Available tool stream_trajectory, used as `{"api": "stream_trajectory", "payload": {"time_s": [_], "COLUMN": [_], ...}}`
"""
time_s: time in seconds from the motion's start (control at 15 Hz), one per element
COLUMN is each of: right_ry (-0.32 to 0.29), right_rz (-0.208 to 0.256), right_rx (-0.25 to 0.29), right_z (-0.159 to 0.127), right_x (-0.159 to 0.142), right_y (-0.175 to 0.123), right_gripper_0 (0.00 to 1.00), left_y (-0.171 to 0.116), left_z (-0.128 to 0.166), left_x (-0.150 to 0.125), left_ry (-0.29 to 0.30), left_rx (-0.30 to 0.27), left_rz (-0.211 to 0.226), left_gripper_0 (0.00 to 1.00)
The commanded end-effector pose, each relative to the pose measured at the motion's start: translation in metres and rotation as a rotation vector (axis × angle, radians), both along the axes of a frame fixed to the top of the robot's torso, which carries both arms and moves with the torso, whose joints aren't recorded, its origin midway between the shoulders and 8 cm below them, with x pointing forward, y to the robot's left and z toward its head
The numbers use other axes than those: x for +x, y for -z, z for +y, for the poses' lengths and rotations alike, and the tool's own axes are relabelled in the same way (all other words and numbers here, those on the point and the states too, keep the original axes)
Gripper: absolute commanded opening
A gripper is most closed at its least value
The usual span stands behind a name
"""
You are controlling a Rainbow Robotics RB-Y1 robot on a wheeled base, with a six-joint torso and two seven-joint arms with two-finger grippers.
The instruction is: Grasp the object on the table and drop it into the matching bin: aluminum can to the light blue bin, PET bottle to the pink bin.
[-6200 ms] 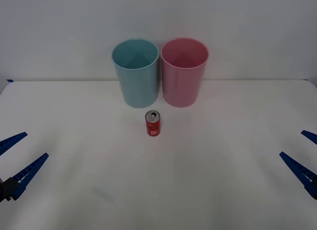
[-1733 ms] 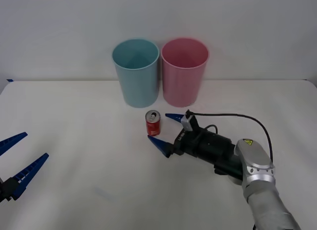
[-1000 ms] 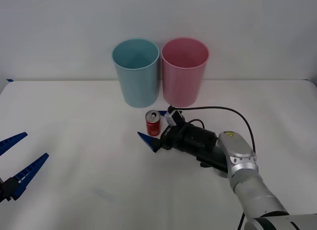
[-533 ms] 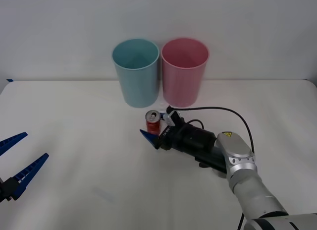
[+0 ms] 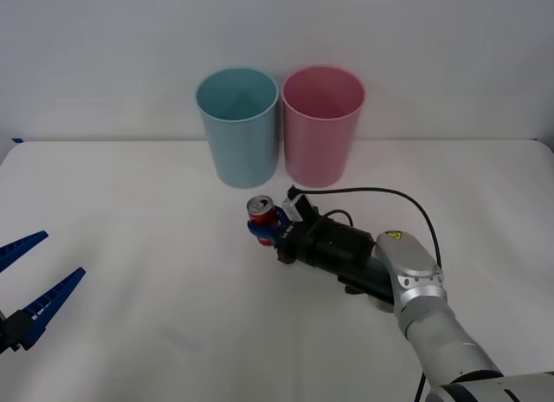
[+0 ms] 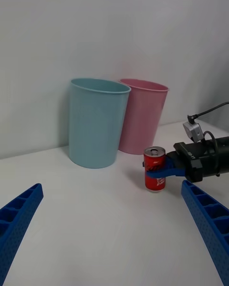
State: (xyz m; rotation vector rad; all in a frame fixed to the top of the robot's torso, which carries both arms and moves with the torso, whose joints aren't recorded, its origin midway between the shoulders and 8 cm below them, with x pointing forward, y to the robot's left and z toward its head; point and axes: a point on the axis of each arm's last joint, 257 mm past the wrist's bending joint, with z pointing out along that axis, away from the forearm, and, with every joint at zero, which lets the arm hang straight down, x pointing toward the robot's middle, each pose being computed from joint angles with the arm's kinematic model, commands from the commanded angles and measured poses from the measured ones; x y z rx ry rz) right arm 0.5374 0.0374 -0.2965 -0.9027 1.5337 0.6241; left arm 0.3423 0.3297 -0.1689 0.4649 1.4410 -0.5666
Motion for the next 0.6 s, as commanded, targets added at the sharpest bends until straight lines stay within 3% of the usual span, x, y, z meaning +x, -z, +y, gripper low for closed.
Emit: {"api": "stream_trajectory", "payload": {"time_s": [0.07,0.33,0.6], "right_ry": [-0.019,-0.048,-0.050], "right_rz": [0.002,-0.021,-0.077], "right_rx": [0.021,0.071,0.106], "right_z": [0.004,0.003,-0.014], "right_x": [-0.004,-0.007,-0.013], "right_y": [-0.004,-0.024,-0.051], "right_gripper_0": [0.00,0.00,0.00], "left_y": [0.000,0.000,0.000], "left_z": [0.000,0.000,0.000], "left_x": [0.000,0.000,0.000], "left_ry": [0.000,0.000,0.000], "left_rx": [0.000,0.000,0.000], "left_rz": [0.000,0.000,0.000], "left_gripper_0": [1.00,1.00,1.00]}}
